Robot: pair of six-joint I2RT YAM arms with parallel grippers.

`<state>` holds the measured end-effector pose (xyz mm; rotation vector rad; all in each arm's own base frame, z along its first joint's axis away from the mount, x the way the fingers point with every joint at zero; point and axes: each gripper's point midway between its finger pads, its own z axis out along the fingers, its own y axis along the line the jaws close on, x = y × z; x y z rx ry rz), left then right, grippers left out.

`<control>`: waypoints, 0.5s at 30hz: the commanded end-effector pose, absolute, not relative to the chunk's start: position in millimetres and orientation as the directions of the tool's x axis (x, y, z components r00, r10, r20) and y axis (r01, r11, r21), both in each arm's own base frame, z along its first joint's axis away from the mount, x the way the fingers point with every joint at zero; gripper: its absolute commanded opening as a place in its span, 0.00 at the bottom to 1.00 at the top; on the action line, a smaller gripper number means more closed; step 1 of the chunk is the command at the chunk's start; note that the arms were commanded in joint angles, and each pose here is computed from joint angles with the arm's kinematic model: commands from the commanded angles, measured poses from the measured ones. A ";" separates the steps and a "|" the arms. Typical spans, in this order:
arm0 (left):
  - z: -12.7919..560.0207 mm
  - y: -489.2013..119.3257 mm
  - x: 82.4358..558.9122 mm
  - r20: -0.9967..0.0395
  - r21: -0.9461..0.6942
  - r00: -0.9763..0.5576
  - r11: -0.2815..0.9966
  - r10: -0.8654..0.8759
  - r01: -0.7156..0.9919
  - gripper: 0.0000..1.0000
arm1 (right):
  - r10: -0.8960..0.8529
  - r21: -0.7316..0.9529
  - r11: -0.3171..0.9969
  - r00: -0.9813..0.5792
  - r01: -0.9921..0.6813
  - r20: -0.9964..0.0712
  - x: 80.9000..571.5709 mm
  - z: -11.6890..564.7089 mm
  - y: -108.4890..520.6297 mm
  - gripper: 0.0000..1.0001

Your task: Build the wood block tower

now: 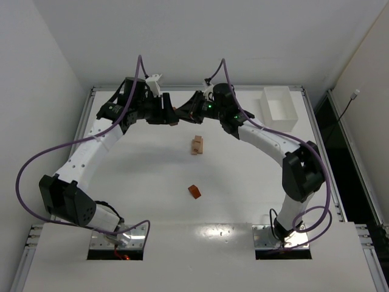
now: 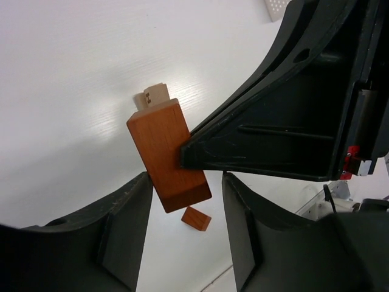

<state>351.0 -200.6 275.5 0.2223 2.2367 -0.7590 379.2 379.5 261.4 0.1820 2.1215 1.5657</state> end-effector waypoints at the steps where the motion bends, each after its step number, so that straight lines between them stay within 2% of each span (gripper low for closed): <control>1: 291.5 -204.5 356.8 -0.733 -0.452 -0.674 0.806 -0.091 0.383 0.45 | 0.398 0.918 0.322 -0.847 -0.231 -0.353 383.7 270.5 381.5 0.00; 15: 284.8 -199.6 357.9 -0.731 -0.432 -0.677 0.825 -0.084 0.364 0.40 | 0.411 0.910 0.353 -0.838 -0.217 -0.360 390.1 266.0 375.1 0.00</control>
